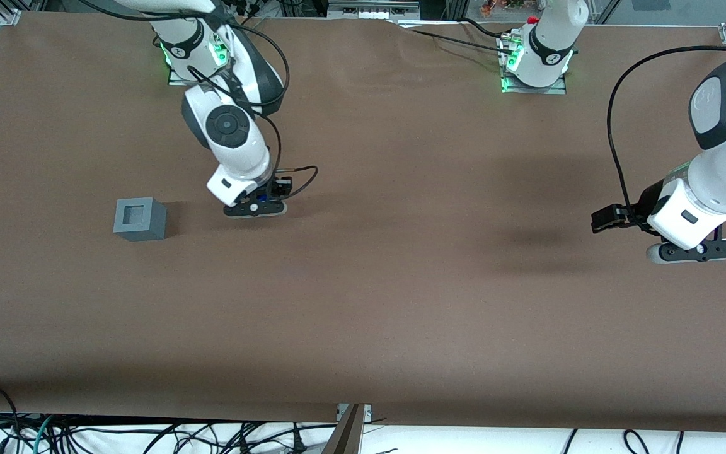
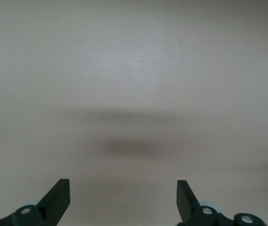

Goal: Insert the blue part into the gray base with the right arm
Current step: 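Carry the blue part over the gray base's square hole, then lower the blue part into the gray base's hole and press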

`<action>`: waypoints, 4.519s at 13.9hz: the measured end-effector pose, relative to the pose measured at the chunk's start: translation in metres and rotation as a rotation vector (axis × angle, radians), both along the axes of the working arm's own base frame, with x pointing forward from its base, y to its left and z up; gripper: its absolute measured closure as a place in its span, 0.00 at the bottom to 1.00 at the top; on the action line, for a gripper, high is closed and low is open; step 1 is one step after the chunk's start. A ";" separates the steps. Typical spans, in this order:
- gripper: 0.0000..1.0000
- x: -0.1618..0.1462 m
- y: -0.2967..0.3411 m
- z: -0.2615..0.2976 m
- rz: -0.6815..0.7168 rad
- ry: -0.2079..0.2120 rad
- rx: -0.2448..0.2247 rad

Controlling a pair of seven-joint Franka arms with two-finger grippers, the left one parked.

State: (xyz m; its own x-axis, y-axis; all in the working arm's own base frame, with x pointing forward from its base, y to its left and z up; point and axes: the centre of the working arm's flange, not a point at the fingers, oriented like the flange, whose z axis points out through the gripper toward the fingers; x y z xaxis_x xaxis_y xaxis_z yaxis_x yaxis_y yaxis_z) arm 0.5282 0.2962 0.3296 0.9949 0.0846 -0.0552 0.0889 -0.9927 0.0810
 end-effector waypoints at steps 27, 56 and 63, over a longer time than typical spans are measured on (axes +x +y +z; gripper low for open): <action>0.50 0.057 -0.325 0.007 0.055 0.114 0.026; 0.50 0.032 -0.344 -0.018 0.062 0.070 0.033; 0.50 0.030 -0.344 -0.021 0.061 0.074 0.034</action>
